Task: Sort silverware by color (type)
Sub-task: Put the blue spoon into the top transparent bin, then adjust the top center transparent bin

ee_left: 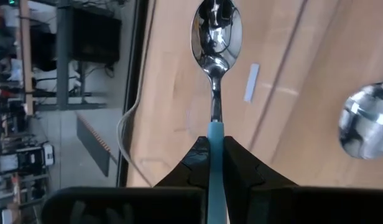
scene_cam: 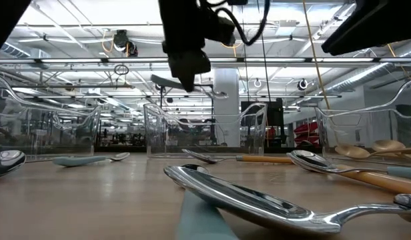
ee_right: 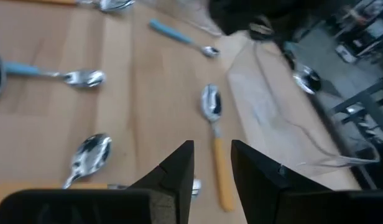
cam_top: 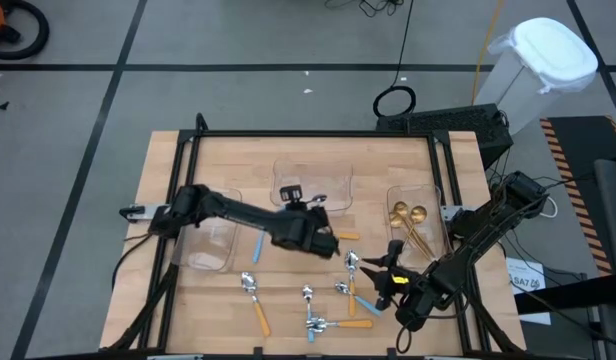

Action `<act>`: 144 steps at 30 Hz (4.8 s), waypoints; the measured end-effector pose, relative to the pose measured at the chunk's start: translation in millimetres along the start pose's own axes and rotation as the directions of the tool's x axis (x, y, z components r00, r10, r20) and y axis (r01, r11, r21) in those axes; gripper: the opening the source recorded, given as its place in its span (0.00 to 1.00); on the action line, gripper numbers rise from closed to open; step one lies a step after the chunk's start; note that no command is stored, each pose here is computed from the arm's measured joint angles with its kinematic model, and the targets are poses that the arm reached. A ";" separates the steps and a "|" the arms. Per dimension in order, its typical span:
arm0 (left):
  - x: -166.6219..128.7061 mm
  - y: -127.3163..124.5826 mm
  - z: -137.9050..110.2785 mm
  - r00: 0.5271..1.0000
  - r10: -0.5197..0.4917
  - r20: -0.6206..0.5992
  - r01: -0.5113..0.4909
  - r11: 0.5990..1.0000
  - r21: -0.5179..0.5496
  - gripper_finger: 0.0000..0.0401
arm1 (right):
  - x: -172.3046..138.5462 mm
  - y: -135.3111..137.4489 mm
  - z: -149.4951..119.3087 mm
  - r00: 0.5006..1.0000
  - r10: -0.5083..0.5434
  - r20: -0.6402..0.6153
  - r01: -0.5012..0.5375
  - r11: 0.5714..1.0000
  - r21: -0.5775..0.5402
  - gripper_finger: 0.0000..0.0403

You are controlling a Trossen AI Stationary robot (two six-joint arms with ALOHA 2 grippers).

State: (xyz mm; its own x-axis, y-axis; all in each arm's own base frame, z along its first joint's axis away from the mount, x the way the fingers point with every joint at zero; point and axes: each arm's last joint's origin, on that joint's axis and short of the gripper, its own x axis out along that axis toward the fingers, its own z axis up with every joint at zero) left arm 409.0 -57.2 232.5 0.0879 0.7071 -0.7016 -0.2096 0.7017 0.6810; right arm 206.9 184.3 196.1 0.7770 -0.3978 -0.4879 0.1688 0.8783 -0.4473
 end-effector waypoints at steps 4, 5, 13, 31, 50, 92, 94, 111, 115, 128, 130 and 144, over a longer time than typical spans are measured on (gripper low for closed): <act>16.6 13.2 9.4 0.999 -0.031 -0.007 0.032 0.999 0.040 0.04 | -0.1 1.5 -0.8 0.998 0.052 -0.028 -0.052 0.999 0.002 0.25; 20.5 16.1 11.7 0.999 -0.045 -0.007 0.046 0.998 0.047 0.04 | -0.1 1.6 -0.9 0.998 0.054 -0.029 -0.054 0.999 0.008 0.25; 46.9 36.2 31.0 0.982 -0.180 0.047 0.177 0.982 0.062 0.04 | -0.9 2.7 -1.7 0.996 0.081 -0.044 -0.080 0.996 0.030 0.25; 97.5 84.7 46.9 0.922 -0.369 0.117 0.380 0.920 -0.094 0.04 | -1.3 1.2 -5.6 0.994 0.082 -0.078 -0.085 0.996 -0.031 0.25; 113.5 78.5 56.1 0.895 -0.413 0.170 0.432 0.897 -0.091 0.04 | -1.3 0.9 -6.2 0.993 0.080 -0.082 -0.083 0.996 -0.032 0.25; 139.3 57.6 53.1 0.905 -0.419 0.073 0.420 0.855 -0.304 0.09 | -1.4 3.0 -4.7 0.990 0.113 -0.082 -0.113 0.994 0.002 0.25; 139.4 57.9 53.7 0.906 -0.416 0.078 0.419 0.854 -0.308 0.13 | -1.5 3.0 -4.7 0.990 0.114 -0.082 -0.114 0.994 0.002 0.25; 136.2 55.5 53.9 0.906 -0.415 0.081 0.419 0.854 -0.308 0.19 | -1.6 3.6 -5.1 0.986 0.135 -0.094 -0.135 0.991 0.004 0.25; 115.2 48.0 53.0 0.918 -0.387 0.089 0.395 0.868 -0.300 0.19 | -1.6 3.6 -5.1 0.986 0.135 -0.095 -0.135 0.991 0.003 0.25; 27.6 -21.9 20.0 0.991 -0.132 0.035 0.136 0.976 -0.169 0.19 | -1.7 3.8 -6.1 0.982 0.152 -0.111 -0.154 0.988 -0.012 0.25; 15.5 -32.3 13.5 0.992 -0.124 0.037 0.129 0.977 -0.169 0.19 | -1.6 3.6 -6.1 0.983 0.149 -0.111 -0.153 0.988 -0.029 0.25; -28.4 -65.8 -11.8 0.993 -0.017 0.118 0.034 0.990 -0.140 0.19 | 7.1 -3.0 -2.5 0.992 0.080 -0.093 -0.087 0.993 -0.079 0.25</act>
State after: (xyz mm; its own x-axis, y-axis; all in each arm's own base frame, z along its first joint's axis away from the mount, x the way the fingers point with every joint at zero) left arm 408.8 -124.5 205.1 0.2060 0.7005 -0.6833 -0.3406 0.7059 0.6210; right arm 210.5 178.2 192.0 0.7279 -0.3497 -0.5898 0.0523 0.8860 -0.4607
